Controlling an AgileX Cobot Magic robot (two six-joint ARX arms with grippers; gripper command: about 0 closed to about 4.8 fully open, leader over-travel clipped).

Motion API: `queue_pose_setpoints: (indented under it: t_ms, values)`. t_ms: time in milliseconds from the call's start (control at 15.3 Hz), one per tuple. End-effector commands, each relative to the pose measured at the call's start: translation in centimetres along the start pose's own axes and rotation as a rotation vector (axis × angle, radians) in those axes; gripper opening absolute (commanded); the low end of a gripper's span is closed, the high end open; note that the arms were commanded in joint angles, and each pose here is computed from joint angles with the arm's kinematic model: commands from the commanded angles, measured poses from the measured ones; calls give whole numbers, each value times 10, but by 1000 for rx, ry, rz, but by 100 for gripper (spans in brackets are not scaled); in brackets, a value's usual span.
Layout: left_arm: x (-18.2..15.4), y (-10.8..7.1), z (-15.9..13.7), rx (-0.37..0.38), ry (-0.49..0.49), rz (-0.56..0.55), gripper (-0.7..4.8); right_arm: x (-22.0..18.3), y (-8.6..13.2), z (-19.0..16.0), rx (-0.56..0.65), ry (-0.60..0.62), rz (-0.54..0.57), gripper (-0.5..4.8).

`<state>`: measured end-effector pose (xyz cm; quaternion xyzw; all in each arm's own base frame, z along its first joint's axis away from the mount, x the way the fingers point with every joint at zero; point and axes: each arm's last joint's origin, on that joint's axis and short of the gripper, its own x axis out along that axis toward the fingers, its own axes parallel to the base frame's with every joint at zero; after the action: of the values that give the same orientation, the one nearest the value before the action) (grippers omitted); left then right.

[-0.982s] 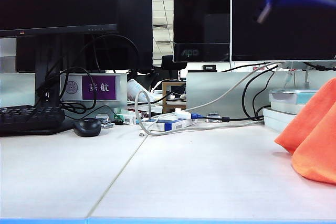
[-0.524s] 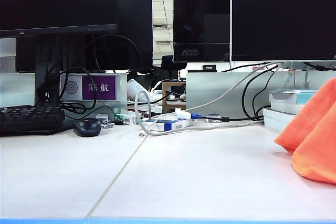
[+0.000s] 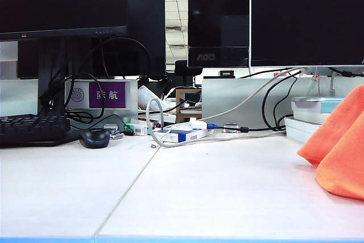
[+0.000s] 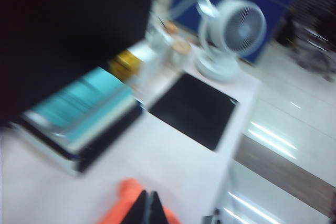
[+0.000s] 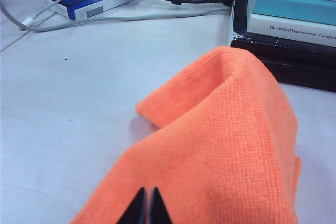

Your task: Wipe the table from left to right using the rag.

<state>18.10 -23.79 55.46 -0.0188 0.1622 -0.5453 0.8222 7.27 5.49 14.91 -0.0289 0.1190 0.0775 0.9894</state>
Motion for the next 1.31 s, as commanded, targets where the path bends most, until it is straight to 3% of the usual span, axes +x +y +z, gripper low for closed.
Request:
queue_pose_setpoints:
  t_ms: [65,262,327,393,589,720,786,917,1113,1310]
  values:
    - [-55,-13,5,45,-57,160,-6,0,0,-1,-2,7,-6,22]
    - [-101,-24,3,48,-79,246,-6,0,0,-1,-2,7,-6,22]
    - [-132,-30,-2,68,-87,337,-6,0,0,-1,-2,7,-6,22]
    - [-210,-46,-16,61,-190,538,-6,0,0,-1,-2,7,-6,22]
    - [-258,-54,-41,49,-276,647,-6,0,0,-1,-2,6,-6,22]
    - [-248,-41,-87,34,-321,731,-6,0,0,-1,-2,7,-6,22]
    - [-243,-37,-99,31,-319,736,-6,0,0,-1,-2,7,-6,22]
    - [-220,-15,-151,15,-289,762,-6,0,0,-1,-2,6,-6,22]
    - [-203,9,-216,-20,-272,876,-6,0,0,-1,-2,7,-6,22]
    - [-197,19,-259,-24,-292,931,-6,0,0,-1,-2,7,-6,22]
